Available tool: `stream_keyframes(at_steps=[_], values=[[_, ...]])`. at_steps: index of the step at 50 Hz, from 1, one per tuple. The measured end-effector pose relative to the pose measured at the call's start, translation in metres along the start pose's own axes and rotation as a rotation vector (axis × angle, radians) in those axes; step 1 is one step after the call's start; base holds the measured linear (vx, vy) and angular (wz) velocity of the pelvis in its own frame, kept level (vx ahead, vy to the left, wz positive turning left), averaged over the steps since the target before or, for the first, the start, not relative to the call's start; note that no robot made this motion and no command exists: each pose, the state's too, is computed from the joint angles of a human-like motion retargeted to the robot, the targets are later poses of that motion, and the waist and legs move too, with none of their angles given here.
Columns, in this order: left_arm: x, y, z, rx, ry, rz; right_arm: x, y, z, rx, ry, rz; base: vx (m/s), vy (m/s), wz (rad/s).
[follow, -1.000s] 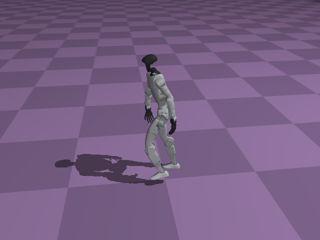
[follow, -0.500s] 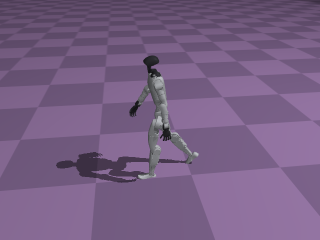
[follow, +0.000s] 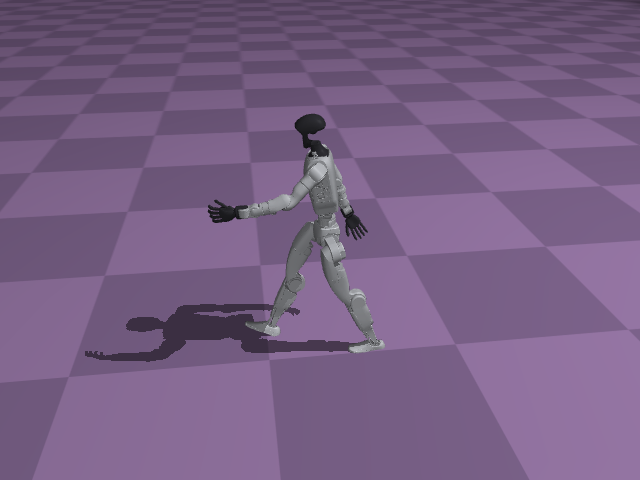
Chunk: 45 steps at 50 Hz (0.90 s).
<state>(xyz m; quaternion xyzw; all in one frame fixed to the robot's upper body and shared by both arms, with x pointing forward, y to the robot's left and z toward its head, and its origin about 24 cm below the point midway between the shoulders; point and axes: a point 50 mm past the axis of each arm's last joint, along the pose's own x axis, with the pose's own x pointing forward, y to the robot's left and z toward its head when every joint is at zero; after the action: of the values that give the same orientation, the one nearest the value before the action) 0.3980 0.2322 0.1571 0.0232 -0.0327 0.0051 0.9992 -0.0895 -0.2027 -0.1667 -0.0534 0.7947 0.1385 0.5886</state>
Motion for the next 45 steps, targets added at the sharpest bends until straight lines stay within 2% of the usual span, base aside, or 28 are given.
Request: stream_keyframes(at_steps=[4, 8, 12, 16, 22, 27, 32, 36, 40, 45], values=[[-0.011, -0.019, -0.031, -0.025, 0.062, -0.080, -0.001, -0.003, 0.003, -0.002, -0.003, 0.014, 0.90, -0.10, 0.54], [-0.055, -0.032, -0.116, 0.000, 0.333, -0.157, -0.007, -0.022, 0.027, -0.037, -0.043, -0.070, 0.99, -0.34, -0.02], [-0.155, -0.032, -0.223, 0.073, 0.786, -0.203, -0.023, -0.052, 0.072, -0.092, -0.137, -0.215, 0.93, -0.37, -0.49], [-0.289, -0.016, -0.289, 0.116, 1.257, -0.090, -0.067, -0.097, 0.146, -0.156, -0.311, -0.442, 0.82, -0.26, -1.04], [-0.484, 0.003, -0.291, 0.083, 1.829, 0.225, -0.184, -0.139, 0.262, -0.134, -0.709, -0.708, 0.78, -0.09, -1.67], [-0.567, 0.006, -0.262, -0.068, 1.960, 0.439, -0.301, -0.136, 0.329, -0.071, -1.124, -0.793, 0.78, 0.06, -1.18], [-0.591, -0.001, -0.250, -0.220, 1.943, 0.479, -0.380, -0.116, 0.356, -0.112, -1.369, -0.881, 0.89, 0.19, -1.15], [-0.588, -0.009, -0.253, -0.216, 1.945, 0.405, -0.385, -0.104, 0.362, -0.133, -1.433, -0.911, 1.00, 0.35, -0.88], [-0.545, -0.011, -0.274, -0.211, 1.856, 0.342, -0.330, -0.094, 0.359, -0.173, -1.328, -0.843, 0.99, 0.41, 0.09], [-0.433, -0.004, -0.301, -0.094, 1.635, 0.147, -0.190, -0.078, 0.305, -0.292, -0.948, -0.667, 0.99, 0.41, 0.83]])
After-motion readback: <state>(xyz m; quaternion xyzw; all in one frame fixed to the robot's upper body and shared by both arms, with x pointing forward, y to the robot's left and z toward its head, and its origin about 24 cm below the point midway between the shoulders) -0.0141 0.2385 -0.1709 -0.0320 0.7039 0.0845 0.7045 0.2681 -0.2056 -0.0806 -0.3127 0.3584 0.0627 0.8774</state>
